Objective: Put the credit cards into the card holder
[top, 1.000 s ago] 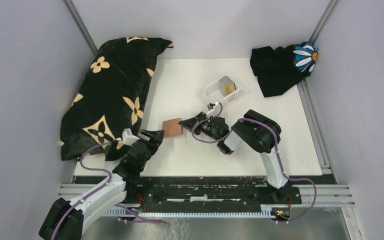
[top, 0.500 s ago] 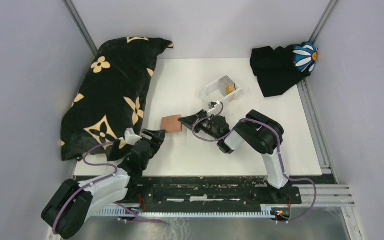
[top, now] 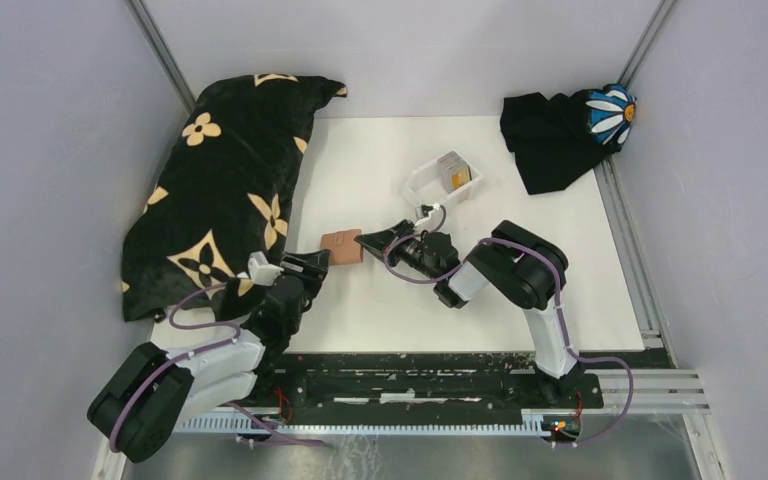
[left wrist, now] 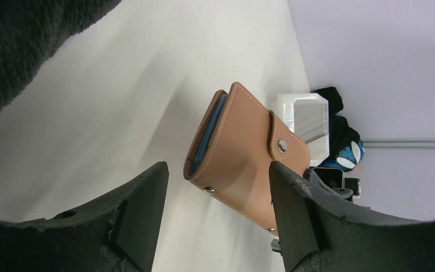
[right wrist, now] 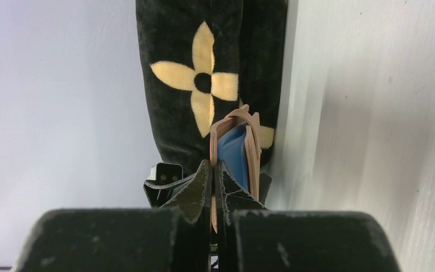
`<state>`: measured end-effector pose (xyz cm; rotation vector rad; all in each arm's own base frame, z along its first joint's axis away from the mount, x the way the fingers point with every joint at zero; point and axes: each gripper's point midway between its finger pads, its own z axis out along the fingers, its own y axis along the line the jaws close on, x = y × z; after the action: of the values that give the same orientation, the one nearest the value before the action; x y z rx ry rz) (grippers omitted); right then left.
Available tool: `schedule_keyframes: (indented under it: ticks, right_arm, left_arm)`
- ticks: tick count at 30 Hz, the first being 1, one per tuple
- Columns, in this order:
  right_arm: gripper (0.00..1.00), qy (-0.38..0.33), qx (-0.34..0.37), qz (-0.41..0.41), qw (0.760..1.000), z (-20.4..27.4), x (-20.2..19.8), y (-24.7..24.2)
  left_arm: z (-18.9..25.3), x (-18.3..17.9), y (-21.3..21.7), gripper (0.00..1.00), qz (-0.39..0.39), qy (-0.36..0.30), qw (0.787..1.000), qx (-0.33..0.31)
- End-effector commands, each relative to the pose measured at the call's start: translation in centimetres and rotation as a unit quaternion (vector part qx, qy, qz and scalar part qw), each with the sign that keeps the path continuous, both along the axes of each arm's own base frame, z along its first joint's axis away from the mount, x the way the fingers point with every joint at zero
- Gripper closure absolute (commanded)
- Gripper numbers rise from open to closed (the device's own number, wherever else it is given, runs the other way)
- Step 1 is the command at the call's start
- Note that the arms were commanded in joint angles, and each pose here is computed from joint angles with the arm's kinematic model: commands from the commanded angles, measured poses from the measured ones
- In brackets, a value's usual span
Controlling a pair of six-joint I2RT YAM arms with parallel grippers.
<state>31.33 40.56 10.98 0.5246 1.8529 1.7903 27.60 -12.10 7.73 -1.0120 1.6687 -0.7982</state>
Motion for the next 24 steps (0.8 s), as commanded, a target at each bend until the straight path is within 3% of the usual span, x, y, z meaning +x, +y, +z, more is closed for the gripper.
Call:
schedule_keyframes:
  ticks: [1,21,24]
  right_arm:
    - [0.99,-0.034,0.066,0.003,0.997,4.9,-0.2,0.2]
    - [0.99,-0.015,0.083,0.014,0.996,4.9,-0.3,1.2]
    - [0.99,-0.012,0.082,0.017,0.996,4.7,-0.3,1.4]
  left_arm:
    - [3.4,1.5,-0.3,0.29,0.024,-0.049,0.998,-0.039]
    - [4.7,1.9,-0.8,0.50,0.020,-0.077,0.995,-0.059]
    - [5.0,1.9,-0.8,0.60,0.019,-0.083,0.995,-0.056]
